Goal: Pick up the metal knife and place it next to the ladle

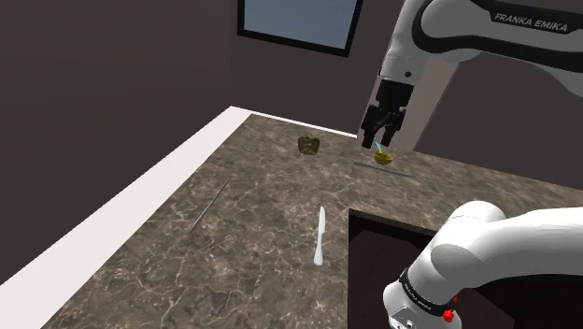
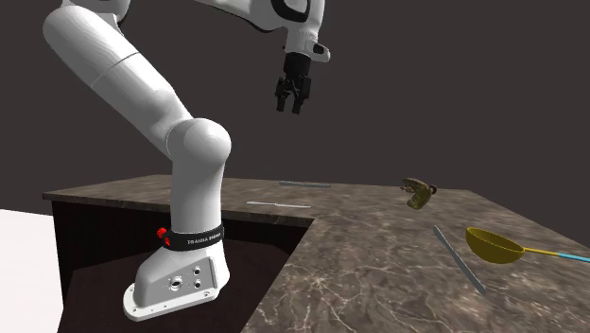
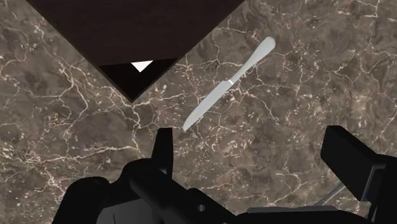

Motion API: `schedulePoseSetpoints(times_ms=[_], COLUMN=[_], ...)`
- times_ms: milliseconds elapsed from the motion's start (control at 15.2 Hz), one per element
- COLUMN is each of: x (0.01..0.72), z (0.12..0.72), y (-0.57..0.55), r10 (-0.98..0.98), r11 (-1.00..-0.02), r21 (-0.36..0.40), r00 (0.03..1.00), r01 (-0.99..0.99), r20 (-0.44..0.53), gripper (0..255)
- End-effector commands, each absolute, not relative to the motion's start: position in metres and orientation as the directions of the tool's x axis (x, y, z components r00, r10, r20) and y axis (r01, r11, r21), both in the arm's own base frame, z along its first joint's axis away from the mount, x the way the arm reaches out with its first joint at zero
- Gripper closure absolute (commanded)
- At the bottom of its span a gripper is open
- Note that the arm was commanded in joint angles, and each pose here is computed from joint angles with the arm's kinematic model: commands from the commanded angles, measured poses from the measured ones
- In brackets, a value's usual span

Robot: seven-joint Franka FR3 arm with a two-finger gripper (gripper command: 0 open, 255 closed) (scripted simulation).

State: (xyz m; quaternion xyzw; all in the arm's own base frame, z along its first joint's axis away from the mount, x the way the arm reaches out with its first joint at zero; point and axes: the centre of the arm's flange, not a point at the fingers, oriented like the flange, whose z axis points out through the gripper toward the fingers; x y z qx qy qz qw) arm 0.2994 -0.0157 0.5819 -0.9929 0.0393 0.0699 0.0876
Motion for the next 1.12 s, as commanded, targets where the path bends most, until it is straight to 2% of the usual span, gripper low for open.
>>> schedulePoseSetpoints(times_ms=[0, 528, 1056], x=[0.299, 0.290, 0.297], z=[0.582, 0.487, 0.388], y=[-0.016, 0.035, 0.077], r10=[-0.066, -0.375, -0.645], r11=[-0.982, -0.919, -0.763], r21=[-0.169, -0.085, -0.016], r00=[0.987, 0.920, 0.762], r01=[-0.090, -0.385, -0.646], r20=[-0.146, -0.112, -0.053], gripper=[0, 0, 0])
